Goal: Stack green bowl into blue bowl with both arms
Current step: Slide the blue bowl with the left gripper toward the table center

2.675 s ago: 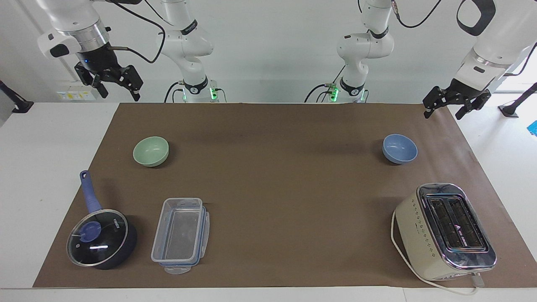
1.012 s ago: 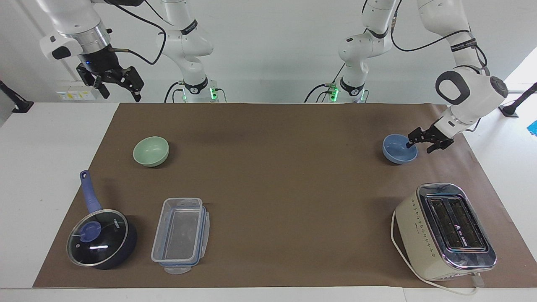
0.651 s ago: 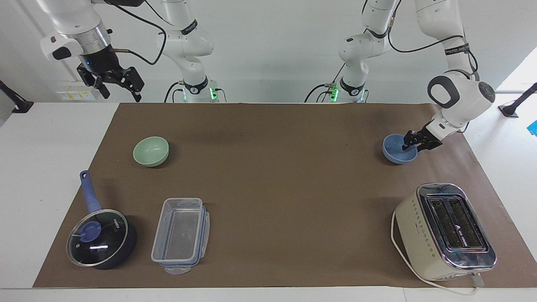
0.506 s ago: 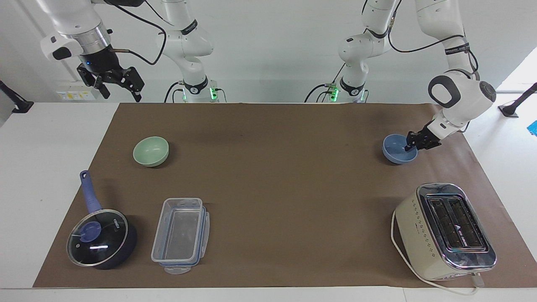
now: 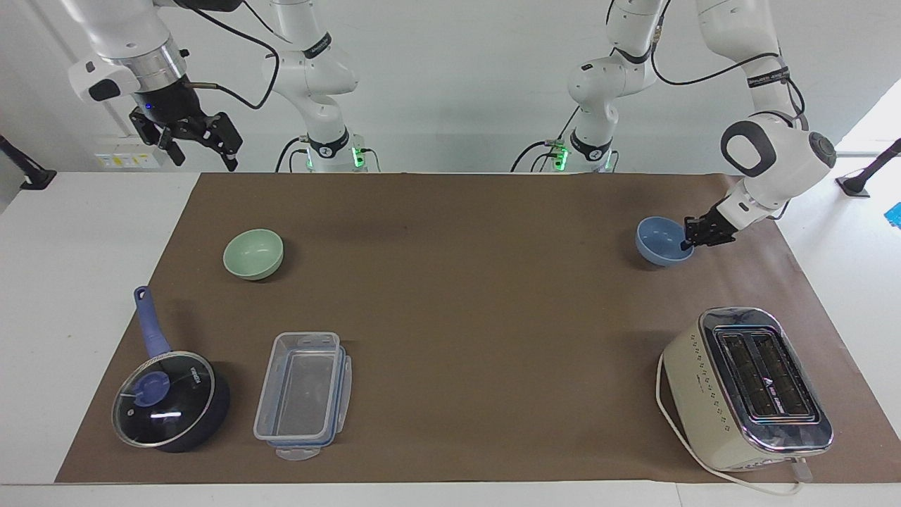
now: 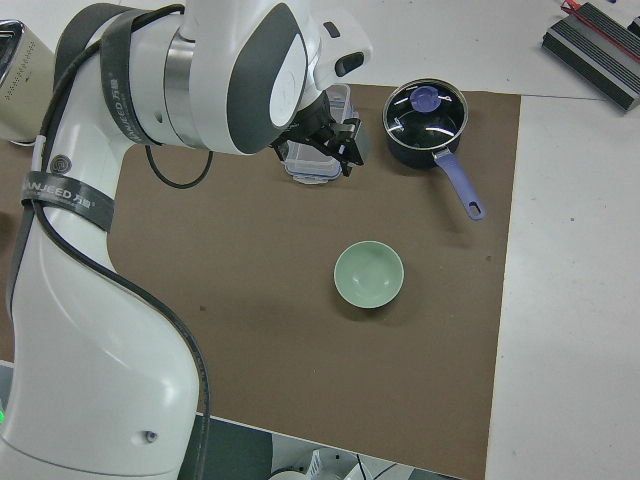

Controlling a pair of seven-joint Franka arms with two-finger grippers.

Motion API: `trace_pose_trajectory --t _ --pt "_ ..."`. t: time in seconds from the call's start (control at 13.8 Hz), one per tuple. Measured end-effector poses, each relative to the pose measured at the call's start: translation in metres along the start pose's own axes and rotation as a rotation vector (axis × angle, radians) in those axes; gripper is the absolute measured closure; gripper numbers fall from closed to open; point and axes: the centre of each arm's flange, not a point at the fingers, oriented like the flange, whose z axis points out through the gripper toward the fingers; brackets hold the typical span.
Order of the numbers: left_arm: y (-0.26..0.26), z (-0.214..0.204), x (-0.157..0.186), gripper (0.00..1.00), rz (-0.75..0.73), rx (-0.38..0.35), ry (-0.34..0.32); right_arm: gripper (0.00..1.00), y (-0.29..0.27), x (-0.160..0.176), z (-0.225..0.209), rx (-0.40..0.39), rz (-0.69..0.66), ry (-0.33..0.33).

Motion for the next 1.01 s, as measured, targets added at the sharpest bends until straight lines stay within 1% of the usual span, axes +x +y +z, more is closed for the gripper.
trace_pose_trajectory --t 0.14,0.36,0.58,0.8,0.87,1.01 --pt "0.031 -0.017 0.013 0.96 0.055 0.013 0.016 0.00 0.000 -0.001 0.000 0.000 0.000 0.000" --pt "0.100 -0.028 0.034 0.96 0.064 0.030 0.031 0.00 0.000 -0.001 0.000 0.000 0.000 -0.001" --pt "0.181 -0.014 0.051 0.96 -0.004 0.035 0.008 0.00 0.000 -0.002 0.000 0.000 0.000 -0.001" --pt "0.257 0.005 0.055 0.96 -0.065 0.043 -0.016 0.00 0.000 -0.002 0.000 0.000 0.000 -0.001" --pt "0.277 0.010 0.057 0.96 -0.084 0.047 -0.006 0.00 0.000 -0.002 0.000 0.000 0.000 -0.001" --pt "0.327 0.026 0.060 0.96 -0.121 0.050 0.041 0.00 0.000 -0.002 0.000 0.000 0.000 -0.001"
